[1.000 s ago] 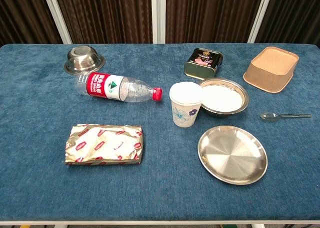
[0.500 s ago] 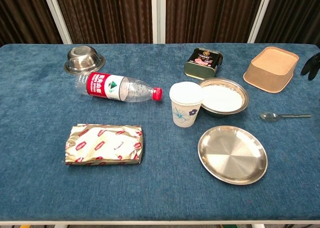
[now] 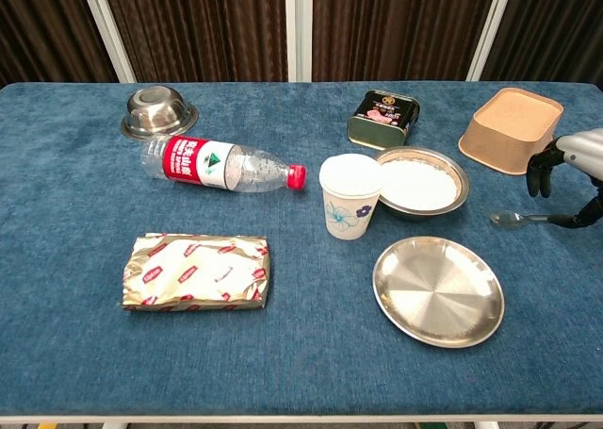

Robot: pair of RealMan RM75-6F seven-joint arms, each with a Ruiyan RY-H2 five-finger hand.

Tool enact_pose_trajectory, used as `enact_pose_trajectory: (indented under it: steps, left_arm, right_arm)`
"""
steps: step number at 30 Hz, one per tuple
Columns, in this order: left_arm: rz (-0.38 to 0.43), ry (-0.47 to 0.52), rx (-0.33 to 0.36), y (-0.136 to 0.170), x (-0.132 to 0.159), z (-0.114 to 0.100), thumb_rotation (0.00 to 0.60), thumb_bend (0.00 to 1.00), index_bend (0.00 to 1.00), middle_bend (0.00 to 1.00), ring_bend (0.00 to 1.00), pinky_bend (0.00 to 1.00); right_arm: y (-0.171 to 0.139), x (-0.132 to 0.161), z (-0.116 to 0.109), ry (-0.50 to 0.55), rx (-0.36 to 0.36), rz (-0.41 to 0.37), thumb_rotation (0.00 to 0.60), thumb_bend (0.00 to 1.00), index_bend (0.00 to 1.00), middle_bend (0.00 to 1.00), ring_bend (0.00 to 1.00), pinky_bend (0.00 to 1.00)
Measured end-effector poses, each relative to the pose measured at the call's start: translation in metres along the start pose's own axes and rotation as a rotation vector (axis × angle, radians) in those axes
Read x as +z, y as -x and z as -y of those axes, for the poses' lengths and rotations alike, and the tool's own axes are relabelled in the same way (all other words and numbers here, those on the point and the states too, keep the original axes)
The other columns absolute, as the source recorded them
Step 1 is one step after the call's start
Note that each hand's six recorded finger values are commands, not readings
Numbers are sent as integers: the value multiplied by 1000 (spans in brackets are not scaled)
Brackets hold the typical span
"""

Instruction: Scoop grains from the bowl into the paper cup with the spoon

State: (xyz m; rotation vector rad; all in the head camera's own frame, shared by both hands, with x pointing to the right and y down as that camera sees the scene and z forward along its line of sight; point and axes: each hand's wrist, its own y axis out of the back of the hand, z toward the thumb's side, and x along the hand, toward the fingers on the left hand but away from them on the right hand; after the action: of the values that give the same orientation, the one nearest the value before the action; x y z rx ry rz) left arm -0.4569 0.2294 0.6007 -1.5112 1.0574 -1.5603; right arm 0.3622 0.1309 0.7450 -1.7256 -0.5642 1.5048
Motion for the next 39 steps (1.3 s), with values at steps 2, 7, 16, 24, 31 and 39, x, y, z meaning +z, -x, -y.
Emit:
enact_pose_trajectory:
  steps: [2,7,16,24,31,39]
  left_arm:
    - [-1,0,-2,0,0,0,600,166,162,137,94,68]
    - [-5,2,-5,-1,-1,1,600,166,162,137,94,68]
    - [-4,1,-10,-1,-1,3,600,168,162,136,94,68]
    - [-6,1,-12,-2,-2,4,600,169,162,137,94,68]
    - [-7,2,-11,-2,-2,4,600,169,162,136,94,68]
    - [-5,4,-11,-2,-2,5,600,170,162,136,94,68]
  right_arm:
    - [3,1,3,-3,4,-1,600,163,489,485,206,207]
    - [5,0,8,-7,14,4,600,167,509,509,222,211]
    - [4,-5,13,-11,36,12,600,220,514,521,233,211]
    - [6,-4,15,-4,55,6,600,244,514,521,232,211]
    - [6,-2,16,3,70,0,600,296,542,540,242,211]
    - [3,-1,8,0,60,-16,600,320,582,567,258,212]
